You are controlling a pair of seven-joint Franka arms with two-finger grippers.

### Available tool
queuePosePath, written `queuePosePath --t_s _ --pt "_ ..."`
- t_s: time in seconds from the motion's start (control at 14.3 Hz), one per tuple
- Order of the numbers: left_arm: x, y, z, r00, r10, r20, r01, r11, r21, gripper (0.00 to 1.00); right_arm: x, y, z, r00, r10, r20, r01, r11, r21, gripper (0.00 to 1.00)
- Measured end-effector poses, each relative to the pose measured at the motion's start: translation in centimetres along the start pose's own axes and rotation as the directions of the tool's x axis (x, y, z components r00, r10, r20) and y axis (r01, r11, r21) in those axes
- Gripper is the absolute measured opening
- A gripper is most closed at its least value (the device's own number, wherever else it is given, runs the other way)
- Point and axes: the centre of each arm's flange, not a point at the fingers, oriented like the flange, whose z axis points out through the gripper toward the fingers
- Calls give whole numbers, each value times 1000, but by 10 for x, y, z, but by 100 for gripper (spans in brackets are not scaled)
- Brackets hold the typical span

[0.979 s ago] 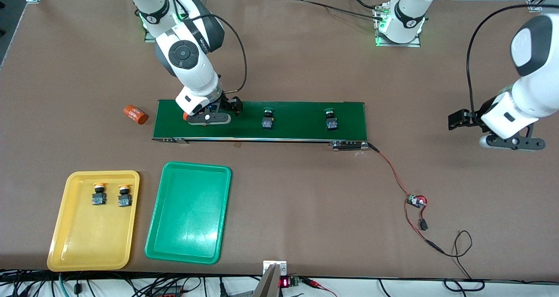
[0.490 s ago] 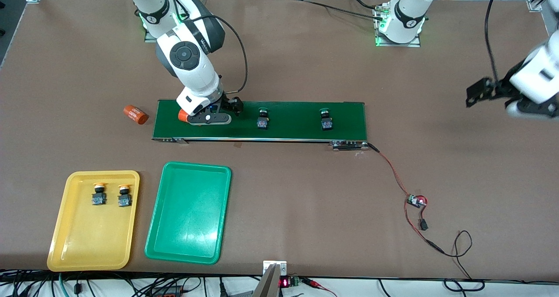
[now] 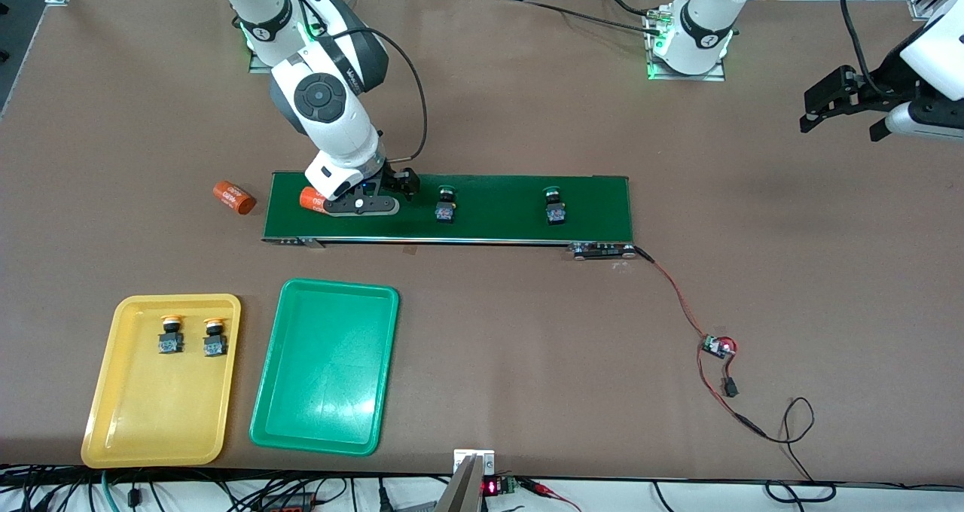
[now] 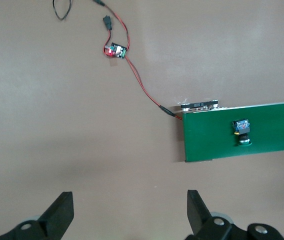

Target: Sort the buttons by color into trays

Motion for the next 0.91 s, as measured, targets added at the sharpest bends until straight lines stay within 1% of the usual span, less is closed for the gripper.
queuePosePath --t_s 0.28,0.49,0.7,0.91 --pt "8 12 15 999 -20 28 20 1000 -5 100 -3 -4 4 1000 -4 7 4 1000 -1 100" --pt "17 12 31 998 -23 55 24 1000 -6 100 -8 -11 12 1000 2 4 -2 1000 -23 100" --pt "33 10 47 998 -29 54 29 1000 -9 100 -10 -15 19 1000 6 8 -6 999 -33 100" --pt "35 5 49 998 -40 52 41 999 -10 100 -9 -13 20 1000 1 4 0 999 -42 100"
